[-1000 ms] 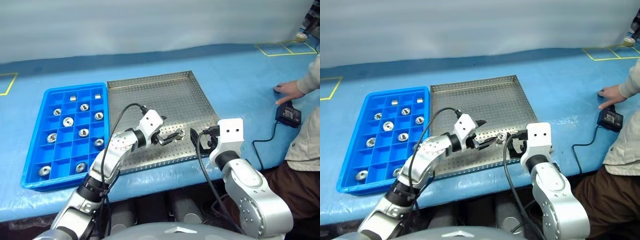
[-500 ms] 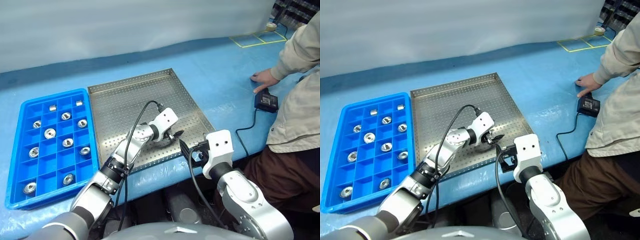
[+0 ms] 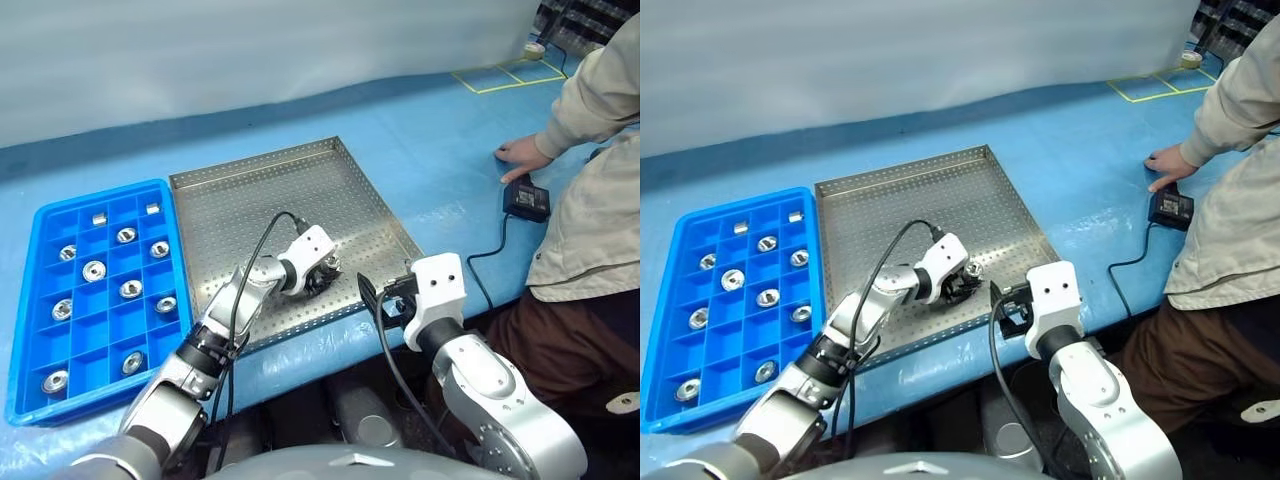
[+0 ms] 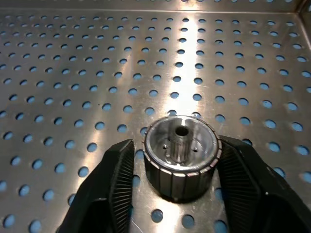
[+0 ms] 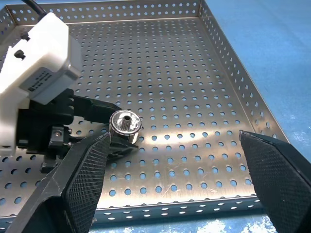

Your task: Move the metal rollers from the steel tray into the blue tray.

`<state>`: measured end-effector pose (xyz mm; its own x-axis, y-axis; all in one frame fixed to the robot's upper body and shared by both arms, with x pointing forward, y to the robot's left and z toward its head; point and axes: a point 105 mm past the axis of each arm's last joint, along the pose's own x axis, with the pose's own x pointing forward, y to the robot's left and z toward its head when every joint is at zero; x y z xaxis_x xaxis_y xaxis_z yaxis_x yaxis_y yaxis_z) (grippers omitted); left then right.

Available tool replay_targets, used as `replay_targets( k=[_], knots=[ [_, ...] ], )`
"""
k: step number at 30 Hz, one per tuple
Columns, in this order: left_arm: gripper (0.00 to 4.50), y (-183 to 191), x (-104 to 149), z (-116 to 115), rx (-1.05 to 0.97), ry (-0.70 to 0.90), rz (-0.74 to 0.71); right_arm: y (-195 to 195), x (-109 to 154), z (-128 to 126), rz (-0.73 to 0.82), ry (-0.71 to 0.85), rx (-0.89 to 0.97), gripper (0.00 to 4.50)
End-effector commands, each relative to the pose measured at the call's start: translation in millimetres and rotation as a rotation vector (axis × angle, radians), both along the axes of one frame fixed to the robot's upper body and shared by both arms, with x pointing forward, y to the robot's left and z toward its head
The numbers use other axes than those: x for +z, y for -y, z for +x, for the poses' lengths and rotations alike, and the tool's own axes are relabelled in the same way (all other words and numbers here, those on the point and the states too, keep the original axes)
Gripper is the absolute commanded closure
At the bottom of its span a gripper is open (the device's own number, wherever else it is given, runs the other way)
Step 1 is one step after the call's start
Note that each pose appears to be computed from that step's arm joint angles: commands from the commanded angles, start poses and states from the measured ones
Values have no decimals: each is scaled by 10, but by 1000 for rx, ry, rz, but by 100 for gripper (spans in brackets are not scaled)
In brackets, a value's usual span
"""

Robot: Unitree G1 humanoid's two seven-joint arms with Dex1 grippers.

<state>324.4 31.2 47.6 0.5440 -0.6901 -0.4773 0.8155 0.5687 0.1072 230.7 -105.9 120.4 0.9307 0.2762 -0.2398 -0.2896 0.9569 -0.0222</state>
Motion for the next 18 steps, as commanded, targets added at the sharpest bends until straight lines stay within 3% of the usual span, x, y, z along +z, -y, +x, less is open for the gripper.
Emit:
replay_targets(
  k=[1,10,18],
  knots=[
    [285,-144,364,106,138,76,-124,-70,148,1,16,53,42,0],
    [285,-744,890,207,519,280,-299,-304,168,123,-18,54,216,0],
    [285,-1661,1079,-5,986,480,-183,-623,235,191,-16,74,421,0]
  ],
)
